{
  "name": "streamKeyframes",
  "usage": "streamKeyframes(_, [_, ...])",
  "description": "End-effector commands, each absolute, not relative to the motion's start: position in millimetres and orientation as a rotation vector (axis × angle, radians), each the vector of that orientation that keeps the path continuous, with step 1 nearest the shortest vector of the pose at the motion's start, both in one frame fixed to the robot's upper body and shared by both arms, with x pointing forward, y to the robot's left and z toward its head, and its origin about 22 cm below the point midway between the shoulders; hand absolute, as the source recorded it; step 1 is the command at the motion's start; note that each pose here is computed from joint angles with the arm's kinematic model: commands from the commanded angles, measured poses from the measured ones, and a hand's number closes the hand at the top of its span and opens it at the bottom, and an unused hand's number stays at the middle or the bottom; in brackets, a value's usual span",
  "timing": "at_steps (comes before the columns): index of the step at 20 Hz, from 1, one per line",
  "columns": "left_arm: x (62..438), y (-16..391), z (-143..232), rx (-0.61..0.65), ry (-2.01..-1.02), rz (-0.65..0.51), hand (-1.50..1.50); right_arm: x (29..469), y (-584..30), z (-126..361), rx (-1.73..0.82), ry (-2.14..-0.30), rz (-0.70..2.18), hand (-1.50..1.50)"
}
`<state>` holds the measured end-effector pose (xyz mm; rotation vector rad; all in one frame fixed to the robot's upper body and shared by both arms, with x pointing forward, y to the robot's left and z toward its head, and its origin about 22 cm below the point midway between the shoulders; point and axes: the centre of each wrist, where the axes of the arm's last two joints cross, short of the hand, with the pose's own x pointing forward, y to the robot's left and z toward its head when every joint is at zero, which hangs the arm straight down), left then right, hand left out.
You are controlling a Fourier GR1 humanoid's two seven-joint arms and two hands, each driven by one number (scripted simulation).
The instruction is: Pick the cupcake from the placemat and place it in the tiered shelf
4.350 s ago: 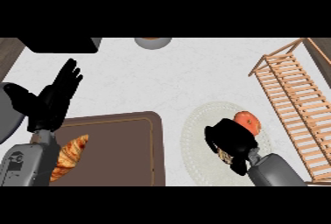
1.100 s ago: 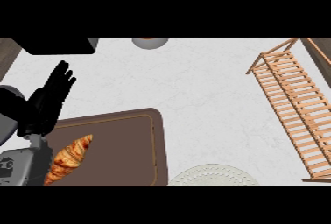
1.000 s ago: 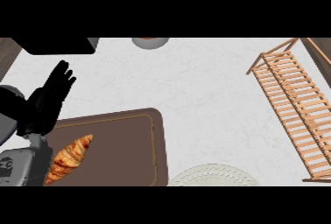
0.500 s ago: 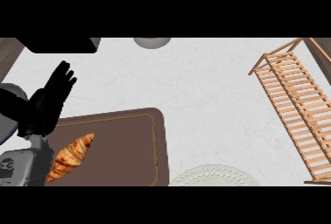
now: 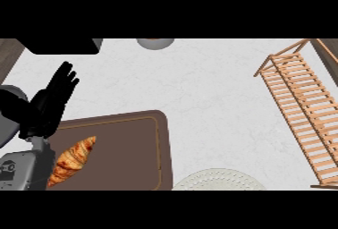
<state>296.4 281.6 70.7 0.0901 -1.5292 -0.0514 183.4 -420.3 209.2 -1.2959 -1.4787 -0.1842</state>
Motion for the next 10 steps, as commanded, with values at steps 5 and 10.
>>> streamKeyframes(5, [287.3,259.3,56.9,0.089,-1.538,-0.034,0.00,171.8,-452.6,242.0,-1.149,-1.499,-0.146,-1.50])
streamKeyframes(10, [299.5,288.5,56.0,0.102,-1.504,-0.026,0.00,120.3,-498.8,252.4,-1.020,-1.468,-0.222,-1.50])
